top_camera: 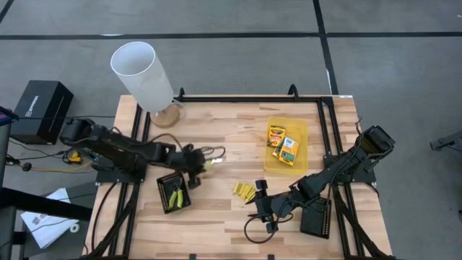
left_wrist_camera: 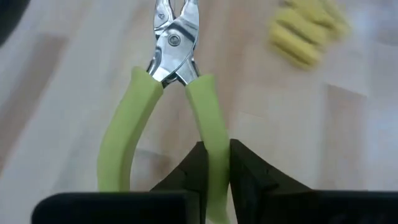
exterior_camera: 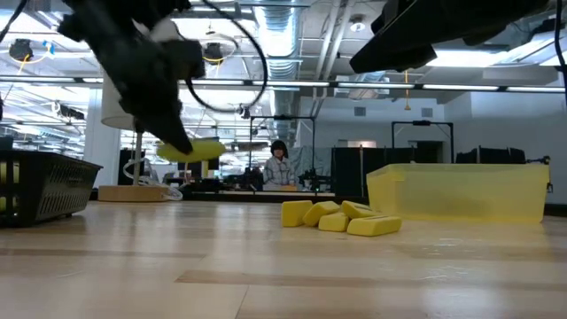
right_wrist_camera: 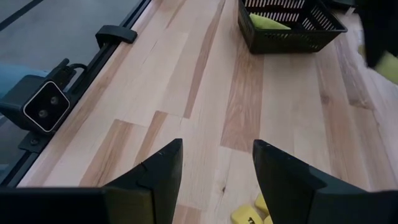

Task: Pick & Place School Supplies
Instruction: Put the green single hole puncher into the left black bin

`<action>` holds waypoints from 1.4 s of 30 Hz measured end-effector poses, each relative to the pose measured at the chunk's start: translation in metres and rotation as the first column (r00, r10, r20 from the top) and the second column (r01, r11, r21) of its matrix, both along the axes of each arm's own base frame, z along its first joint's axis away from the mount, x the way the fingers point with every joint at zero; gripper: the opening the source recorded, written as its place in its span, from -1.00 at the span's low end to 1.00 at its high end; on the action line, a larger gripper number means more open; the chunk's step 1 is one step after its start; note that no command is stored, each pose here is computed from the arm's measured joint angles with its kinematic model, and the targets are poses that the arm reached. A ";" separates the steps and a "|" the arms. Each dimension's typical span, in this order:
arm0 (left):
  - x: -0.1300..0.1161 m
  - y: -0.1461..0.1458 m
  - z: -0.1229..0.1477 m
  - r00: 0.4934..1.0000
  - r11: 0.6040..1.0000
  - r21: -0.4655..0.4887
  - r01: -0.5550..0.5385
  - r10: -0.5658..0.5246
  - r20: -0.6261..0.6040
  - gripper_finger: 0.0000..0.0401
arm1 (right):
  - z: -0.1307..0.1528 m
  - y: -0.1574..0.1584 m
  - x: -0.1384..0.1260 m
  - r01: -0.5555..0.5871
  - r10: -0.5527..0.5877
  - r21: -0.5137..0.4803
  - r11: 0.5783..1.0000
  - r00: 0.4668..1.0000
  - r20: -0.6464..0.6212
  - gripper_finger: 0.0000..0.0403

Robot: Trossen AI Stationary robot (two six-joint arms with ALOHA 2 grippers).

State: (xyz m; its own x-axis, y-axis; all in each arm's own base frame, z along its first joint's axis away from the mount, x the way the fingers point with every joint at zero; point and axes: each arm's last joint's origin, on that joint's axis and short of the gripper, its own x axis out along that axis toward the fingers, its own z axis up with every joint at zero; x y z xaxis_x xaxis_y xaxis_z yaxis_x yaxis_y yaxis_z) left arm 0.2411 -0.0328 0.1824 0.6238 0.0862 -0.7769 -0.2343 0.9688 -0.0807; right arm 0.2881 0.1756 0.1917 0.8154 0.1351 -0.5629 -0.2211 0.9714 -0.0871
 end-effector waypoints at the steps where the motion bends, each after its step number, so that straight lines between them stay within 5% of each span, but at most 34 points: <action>1: -0.002 -0.006 0.002 0.999 0.999 0.004 0.032 -0.032 0.007 -0.83 | 0.000 0.000 0.000 0.002 -0.002 0.003 1.000 1.000 -0.001 -0.08; 7: -0.021 -0.030 0.013 0.993 0.993 0.001 0.121 -0.121 -0.006 -0.83 | 0.000 0.000 0.000 0.002 -0.002 0.003 1.000 1.000 0.000 -0.08; 23: -0.048 -0.075 0.039 0.978 0.956 -0.209 0.208 -0.211 0.010 -0.83 | 0.000 0.000 0.000 0.007 -0.007 0.014 1.000 1.000 0.005 -0.08; 29: -0.064 -0.076 0.031 0.991 0.966 -0.247 -0.074 0.043 -0.126 -0.83 | 0.000 0.003 -0.001 -0.013 0.013 0.034 0.999 1.000 -0.005 -0.08; 32: -0.073 -0.078 0.028 0.964 0.940 -0.225 -0.255 0.231 -0.128 -0.83 | 0.000 0.005 -0.003 -0.022 0.022 0.034 0.999 1.000 -0.004 -0.08; 42: -0.084 -0.097 0.026 0.893 0.836 -0.330 -0.438 0.446 -0.055 -0.83 | 0.000 0.007 -0.003 -0.027 0.027 0.035 0.999 1.000 -0.004 -0.08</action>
